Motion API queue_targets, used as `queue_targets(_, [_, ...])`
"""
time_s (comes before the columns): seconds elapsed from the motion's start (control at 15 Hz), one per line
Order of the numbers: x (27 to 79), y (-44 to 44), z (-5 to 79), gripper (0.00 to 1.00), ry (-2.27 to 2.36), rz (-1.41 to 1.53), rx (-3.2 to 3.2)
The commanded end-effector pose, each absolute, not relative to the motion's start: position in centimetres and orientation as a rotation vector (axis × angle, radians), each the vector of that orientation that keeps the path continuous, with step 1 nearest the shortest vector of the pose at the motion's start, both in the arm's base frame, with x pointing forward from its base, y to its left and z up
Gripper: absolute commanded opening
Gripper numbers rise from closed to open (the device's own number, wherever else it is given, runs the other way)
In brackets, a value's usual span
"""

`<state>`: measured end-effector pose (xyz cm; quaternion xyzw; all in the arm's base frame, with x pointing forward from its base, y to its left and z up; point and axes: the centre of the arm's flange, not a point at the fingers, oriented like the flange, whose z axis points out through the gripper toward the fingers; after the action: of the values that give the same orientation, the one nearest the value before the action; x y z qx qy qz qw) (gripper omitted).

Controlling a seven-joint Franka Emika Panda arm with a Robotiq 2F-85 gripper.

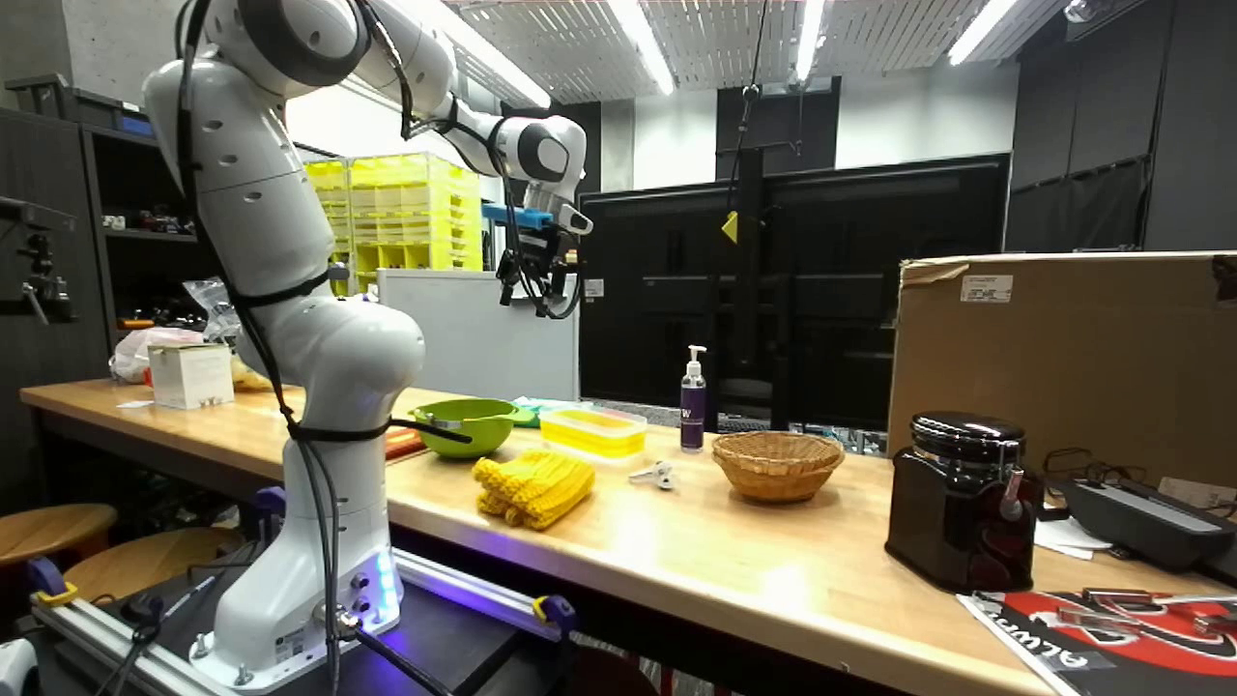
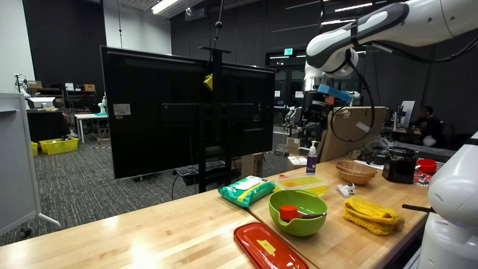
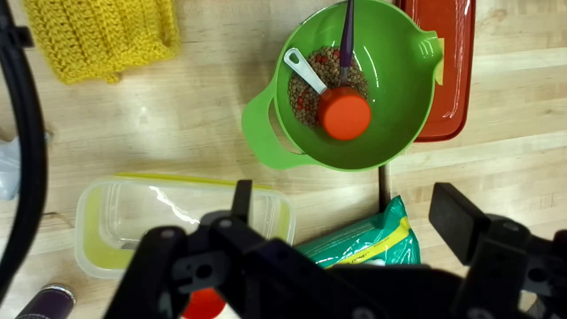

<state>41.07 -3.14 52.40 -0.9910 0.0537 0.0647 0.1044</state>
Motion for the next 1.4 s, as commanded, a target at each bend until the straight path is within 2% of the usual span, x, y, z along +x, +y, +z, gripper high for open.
queue_targets(0.0, [42.0, -3.1, 52.5, 1.00, 0.146, 0.188, -2.926])
queue_targets(0.73, [55.9, 0.3, 52.0, 1.00, -0.295, 0.118, -2.906])
queue_targets(0.8, [52.4, -0.2, 51.6, 1.00, -0.233, 0.126, -2.938])
queue_targets(1.0, [54.8, 0.4, 50.6, 1.00, -0.270, 0.135, -2.925])
queue_targets(1.33, [55.4, 0.4, 50.3, 1.00, -0.258, 0.136, -2.927])
